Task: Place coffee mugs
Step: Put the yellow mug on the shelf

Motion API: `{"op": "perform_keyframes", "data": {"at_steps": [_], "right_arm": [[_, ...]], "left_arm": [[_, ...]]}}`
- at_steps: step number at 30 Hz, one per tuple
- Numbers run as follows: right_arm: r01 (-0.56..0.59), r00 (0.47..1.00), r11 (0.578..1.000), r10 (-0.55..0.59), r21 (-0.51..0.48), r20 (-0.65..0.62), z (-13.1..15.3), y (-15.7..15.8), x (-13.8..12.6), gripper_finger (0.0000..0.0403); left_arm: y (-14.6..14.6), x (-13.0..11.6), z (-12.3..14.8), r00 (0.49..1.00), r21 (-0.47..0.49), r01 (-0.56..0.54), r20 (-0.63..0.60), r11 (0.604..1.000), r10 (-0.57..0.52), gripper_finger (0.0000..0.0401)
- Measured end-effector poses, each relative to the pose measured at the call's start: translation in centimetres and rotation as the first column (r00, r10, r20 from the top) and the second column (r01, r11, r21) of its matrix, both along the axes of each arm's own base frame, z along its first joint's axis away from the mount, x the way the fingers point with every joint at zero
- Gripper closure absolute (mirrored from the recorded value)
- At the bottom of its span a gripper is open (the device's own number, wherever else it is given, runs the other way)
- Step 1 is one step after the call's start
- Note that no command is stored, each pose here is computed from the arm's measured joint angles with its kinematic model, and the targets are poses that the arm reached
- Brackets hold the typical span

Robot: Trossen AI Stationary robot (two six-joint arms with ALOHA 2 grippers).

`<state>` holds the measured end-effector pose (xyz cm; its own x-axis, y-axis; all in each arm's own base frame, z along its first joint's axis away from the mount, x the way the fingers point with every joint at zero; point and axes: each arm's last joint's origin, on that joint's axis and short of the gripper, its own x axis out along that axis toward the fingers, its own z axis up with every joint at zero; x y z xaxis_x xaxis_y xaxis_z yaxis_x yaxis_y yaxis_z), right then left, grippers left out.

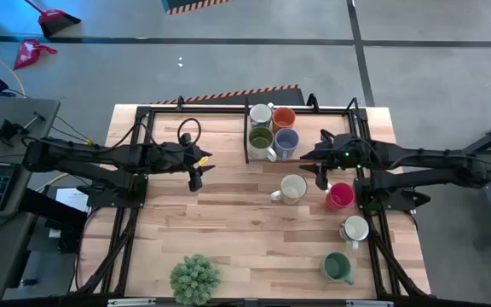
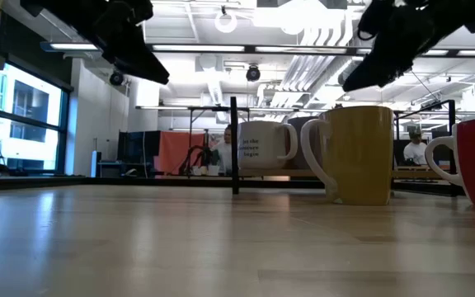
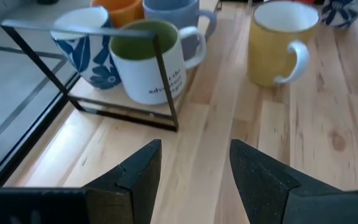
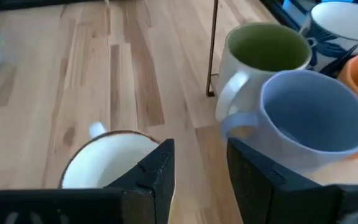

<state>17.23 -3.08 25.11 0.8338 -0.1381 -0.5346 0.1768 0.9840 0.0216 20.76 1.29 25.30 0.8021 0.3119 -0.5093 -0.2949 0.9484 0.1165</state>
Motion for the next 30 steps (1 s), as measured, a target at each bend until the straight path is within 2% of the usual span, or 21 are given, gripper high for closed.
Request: {"op": "perform_keyframes", "data": {"at_steps": [4, 10, 18, 22, 30], "right_arm": [[-0.002, 0.997, 1.0, 0.002, 0.004, -0.082, -0.7, -0.1, 0.7, 0.0276], [0.032, 0.978, 0.997, -0.016, 0.074, -0.208, -1.4, -0.4, 2.2, 0.0276], [0.014, 0.958, 0.994, 0.016, 0.105, -0.286, -1.4, -0.6, 4.4, 0.0276], [0.013, 0.929, 0.99, 0.04, 0.14, -0.367, -2.3, -0.6, 5.0, 0.0276], [0.01, 0.906, 0.986, 0.061, 0.167, -0.419, -3.9, -0.8, 6.1, 0.0276]], "left_arm": [[0.0, 0.1, 0.1, 1.0, 0.0, 0.001, 0.014, 1.0, -0.001, 0.0221], [0.0, 0.1, 0.1, 1.0, -0.001, 0.0, 0.012, 1.0, 0.0, 0.0221], [0.0, 0.0, 0.0, 1.0, -0.001, 0.0, 0.003, 1.0, 0.0, 0.0221], [0.0, 0.0, -0.1, 1.0, 0.0, 0.001, -0.008, 1.0, -0.001, 0.0221], [0.0, -0.2, -0.2, 1.0, -0.001, 0.001, -0.03, 1.0, -0.001, 0.0221]]}}
